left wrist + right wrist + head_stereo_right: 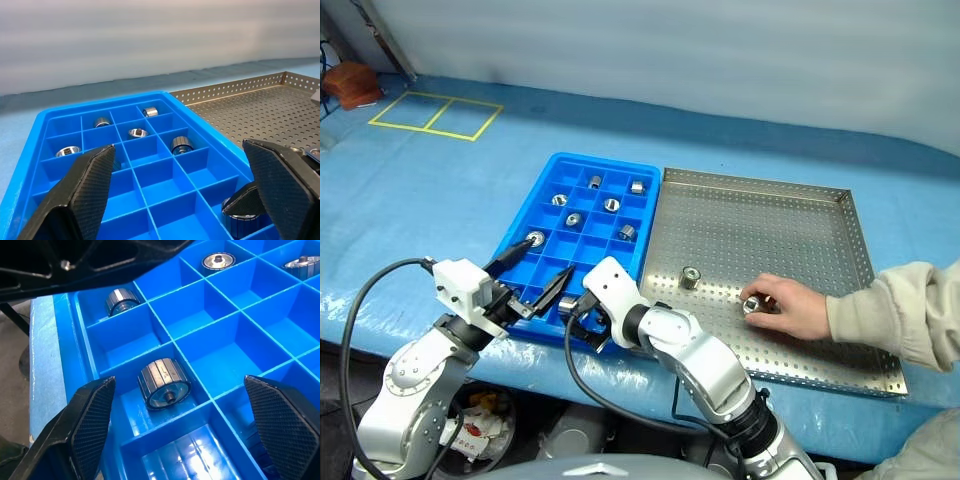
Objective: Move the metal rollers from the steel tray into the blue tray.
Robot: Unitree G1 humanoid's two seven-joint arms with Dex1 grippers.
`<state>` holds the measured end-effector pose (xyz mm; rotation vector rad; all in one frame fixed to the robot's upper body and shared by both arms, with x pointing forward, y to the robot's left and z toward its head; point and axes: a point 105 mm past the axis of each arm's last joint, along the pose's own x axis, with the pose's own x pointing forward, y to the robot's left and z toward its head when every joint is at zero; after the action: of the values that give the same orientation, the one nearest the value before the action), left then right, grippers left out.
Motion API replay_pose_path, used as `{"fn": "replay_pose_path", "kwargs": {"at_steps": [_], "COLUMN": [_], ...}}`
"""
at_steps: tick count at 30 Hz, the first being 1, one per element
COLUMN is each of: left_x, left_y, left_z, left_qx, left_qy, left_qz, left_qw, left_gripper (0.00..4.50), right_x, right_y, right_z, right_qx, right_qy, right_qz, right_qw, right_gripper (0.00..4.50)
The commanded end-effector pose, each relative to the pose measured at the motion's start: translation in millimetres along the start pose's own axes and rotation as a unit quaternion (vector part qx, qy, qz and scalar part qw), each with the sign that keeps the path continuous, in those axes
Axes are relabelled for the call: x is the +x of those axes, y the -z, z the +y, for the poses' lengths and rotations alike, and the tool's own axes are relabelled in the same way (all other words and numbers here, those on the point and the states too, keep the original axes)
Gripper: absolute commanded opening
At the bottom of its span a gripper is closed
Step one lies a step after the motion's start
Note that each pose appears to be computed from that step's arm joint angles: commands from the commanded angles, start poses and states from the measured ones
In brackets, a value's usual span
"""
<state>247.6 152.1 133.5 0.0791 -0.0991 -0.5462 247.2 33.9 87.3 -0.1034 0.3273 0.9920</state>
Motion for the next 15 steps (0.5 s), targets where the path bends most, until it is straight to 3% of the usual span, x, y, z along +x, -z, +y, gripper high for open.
{"fn": "replay_pose_path", "kwargs": {"at_steps": [1,7,15], "left_x": [-1,1,4], "left_y": [-13,-13,-15], "left_z": [-1,-1,0], "left_qx": [0.016,0.015,0.013], "left_qy": [0.004,0.006,0.013], "left_qz": [-0.024,-0.027,-0.033], "left_qw": [1.0,1.0,0.999], "left_gripper": [4.5,4.5,4.5], "right_x": [-1,-2,-13], "right_y": [-11,-16,-43], "right_z": [3,1,-20], "right_qx": [-0.009,-0.022,-0.041], "right_qy": [-0.003,0.004,0.045], "right_qz": [-0.024,-0.032,-0.076], "right_qw": [1.0,0.999,0.995], "right_gripper": [4.34,4.34,4.34]}}
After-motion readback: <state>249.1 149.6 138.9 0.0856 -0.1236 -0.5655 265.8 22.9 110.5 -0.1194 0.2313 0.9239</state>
